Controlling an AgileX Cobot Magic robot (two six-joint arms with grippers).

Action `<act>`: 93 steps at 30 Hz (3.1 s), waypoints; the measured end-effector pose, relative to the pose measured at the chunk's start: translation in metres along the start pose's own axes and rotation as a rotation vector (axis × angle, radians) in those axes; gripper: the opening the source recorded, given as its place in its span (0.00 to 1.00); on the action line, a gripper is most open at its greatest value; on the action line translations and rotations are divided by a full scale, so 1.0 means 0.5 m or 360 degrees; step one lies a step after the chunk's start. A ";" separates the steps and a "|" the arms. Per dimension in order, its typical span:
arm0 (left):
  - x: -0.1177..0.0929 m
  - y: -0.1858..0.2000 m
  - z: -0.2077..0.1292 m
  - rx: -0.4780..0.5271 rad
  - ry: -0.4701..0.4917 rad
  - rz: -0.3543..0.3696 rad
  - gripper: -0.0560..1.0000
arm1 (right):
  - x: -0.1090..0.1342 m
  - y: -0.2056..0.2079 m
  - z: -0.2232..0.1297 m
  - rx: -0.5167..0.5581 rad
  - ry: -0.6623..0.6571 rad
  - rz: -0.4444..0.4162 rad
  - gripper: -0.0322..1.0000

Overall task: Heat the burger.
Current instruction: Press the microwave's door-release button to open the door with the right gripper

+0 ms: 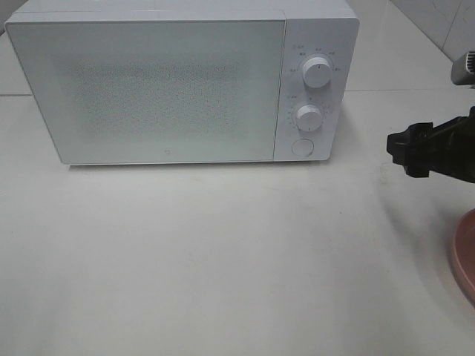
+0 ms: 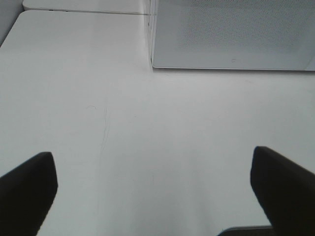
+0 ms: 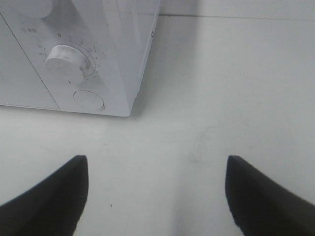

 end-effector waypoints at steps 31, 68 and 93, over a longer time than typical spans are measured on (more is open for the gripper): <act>0.000 0.000 0.000 0.0000 0.0000 0.0000 0.99 | 0.108 -0.048 -0.110 -0.0359 0.0054 0.0017 0.76; 0.000 0.000 0.000 0.0000 0.0000 0.0000 0.99 | 0.124 -0.040 -0.141 -0.0449 -0.1571 0.0112 0.26; 0.000 0.000 0.000 0.0000 0.0000 0.0000 0.99 | 0.139 -0.067 -0.137 -0.0356 -0.2320 0.0173 0.05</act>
Point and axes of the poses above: a point on each arm's last joint axis where the gripper is mounted, y pointing back along that axis away from the gripper, x along the wrist's bending axis when the last joint is at zero, z = x × y, the point moved 3 cm from there along -y, pointing out along that axis toward the gripper, and after that the axes turned 7 degrees about -y, right-handed, at the moved point
